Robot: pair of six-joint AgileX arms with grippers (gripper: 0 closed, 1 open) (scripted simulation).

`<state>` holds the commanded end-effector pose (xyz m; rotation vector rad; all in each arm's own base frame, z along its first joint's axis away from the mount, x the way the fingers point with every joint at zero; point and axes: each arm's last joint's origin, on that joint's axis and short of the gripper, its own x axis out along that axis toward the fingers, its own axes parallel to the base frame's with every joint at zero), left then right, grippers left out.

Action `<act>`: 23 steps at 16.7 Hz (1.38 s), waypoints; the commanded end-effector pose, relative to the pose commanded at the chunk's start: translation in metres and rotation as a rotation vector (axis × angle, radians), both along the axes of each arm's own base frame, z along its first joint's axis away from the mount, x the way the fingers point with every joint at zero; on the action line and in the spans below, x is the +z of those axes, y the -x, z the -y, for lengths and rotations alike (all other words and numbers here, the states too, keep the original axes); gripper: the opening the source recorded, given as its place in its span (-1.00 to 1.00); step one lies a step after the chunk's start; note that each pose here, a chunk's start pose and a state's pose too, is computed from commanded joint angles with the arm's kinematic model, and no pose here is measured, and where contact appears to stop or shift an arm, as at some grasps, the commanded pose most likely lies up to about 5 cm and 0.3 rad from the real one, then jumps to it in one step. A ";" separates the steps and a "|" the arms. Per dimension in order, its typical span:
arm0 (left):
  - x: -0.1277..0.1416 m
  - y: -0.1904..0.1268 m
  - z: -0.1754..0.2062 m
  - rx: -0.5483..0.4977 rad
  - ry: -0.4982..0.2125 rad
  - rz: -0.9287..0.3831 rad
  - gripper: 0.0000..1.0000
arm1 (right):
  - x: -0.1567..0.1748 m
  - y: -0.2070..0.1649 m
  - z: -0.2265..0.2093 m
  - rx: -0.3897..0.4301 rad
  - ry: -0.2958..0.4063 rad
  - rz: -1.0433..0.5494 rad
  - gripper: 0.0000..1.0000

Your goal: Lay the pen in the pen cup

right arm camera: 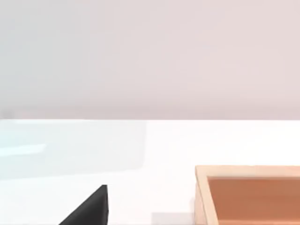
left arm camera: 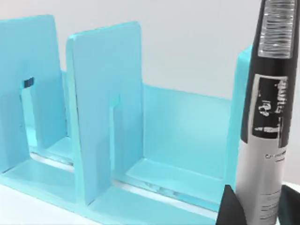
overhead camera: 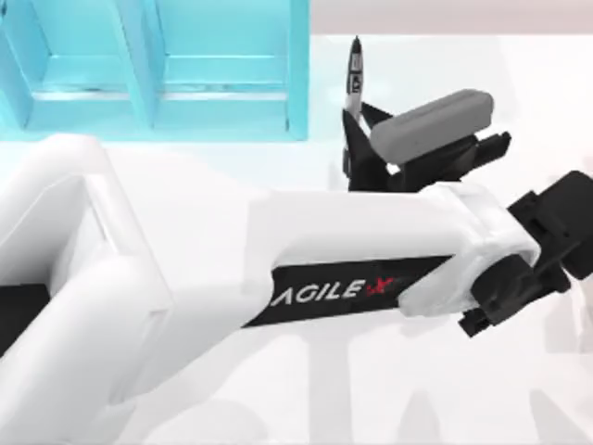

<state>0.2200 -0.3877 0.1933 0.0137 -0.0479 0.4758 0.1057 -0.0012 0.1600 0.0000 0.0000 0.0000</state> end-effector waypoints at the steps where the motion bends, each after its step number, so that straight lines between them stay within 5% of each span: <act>1: 0.000 0.000 0.000 0.000 0.000 0.000 -1.00 | 0.000 0.000 0.000 0.000 0.000 0.000 1.00; 5: -0.007 -0.003 0.000 -0.012 0.045 -0.020 -1.00 | 0.000 0.000 0.000 0.000 0.000 0.000 1.00; 19: -0.002 -0.004 -0.002 0.000 0.000 0.000 -1.00 | 0.000 0.000 0.000 0.000 0.000 0.000 1.00; 23: -0.002 -0.004 -0.002 0.000 0.000 0.000 -0.40 | 0.000 0.000 0.000 0.000 0.000 0.000 1.00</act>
